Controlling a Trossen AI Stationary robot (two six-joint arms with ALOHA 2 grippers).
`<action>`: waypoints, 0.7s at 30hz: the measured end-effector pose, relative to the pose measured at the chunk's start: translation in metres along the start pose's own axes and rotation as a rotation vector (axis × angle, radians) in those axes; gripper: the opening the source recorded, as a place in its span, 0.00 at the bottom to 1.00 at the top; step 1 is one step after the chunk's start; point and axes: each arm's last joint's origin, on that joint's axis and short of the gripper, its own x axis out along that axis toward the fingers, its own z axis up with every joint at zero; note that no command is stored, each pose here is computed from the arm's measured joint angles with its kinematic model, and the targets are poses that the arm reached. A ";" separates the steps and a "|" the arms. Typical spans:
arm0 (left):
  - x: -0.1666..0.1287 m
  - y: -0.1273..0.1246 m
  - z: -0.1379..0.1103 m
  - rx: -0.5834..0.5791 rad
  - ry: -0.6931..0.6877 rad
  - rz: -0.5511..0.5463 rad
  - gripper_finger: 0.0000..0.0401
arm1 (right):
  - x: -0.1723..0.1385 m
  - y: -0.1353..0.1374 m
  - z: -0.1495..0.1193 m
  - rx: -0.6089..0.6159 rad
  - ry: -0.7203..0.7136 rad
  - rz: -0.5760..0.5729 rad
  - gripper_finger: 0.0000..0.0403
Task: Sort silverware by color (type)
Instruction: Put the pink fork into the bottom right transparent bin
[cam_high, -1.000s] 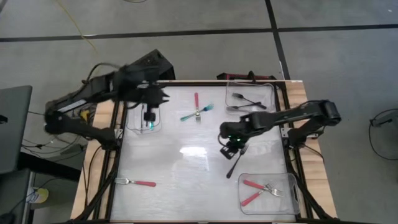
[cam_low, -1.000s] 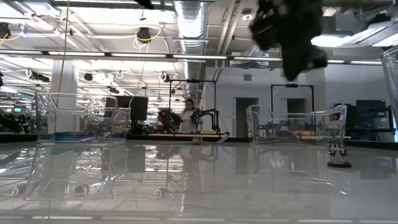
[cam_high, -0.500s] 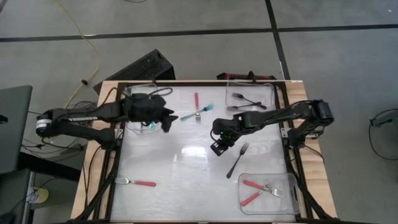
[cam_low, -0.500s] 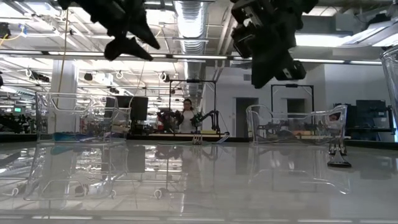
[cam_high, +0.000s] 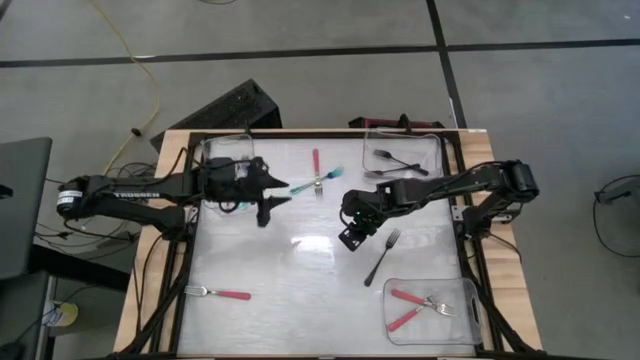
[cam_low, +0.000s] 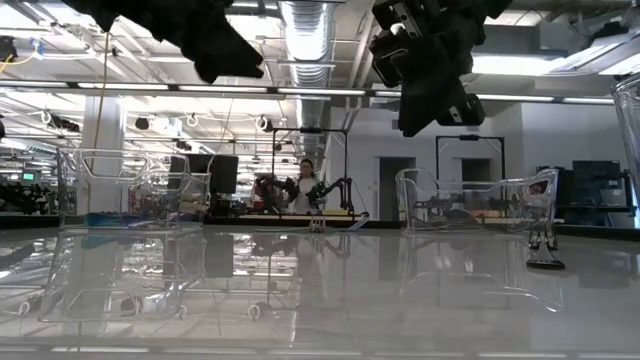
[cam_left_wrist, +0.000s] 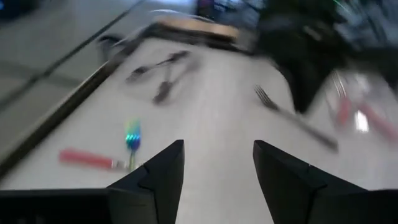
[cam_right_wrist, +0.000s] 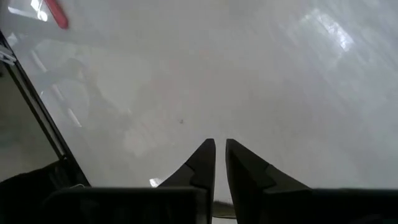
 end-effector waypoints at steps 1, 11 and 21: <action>0.000 -0.001 -0.001 0.083 0.020 -0.030 0.44 | 0.000 0.000 0.000 -0.005 0.001 -0.001 0.15; -0.004 -0.009 -0.011 0.882 0.144 -0.090 0.44 | 0.000 0.000 0.000 -0.023 0.004 0.001 0.15; -0.011 -0.019 0.003 1.076 0.197 0.007 0.12 | 0.000 0.000 0.000 -0.023 0.005 0.001 0.15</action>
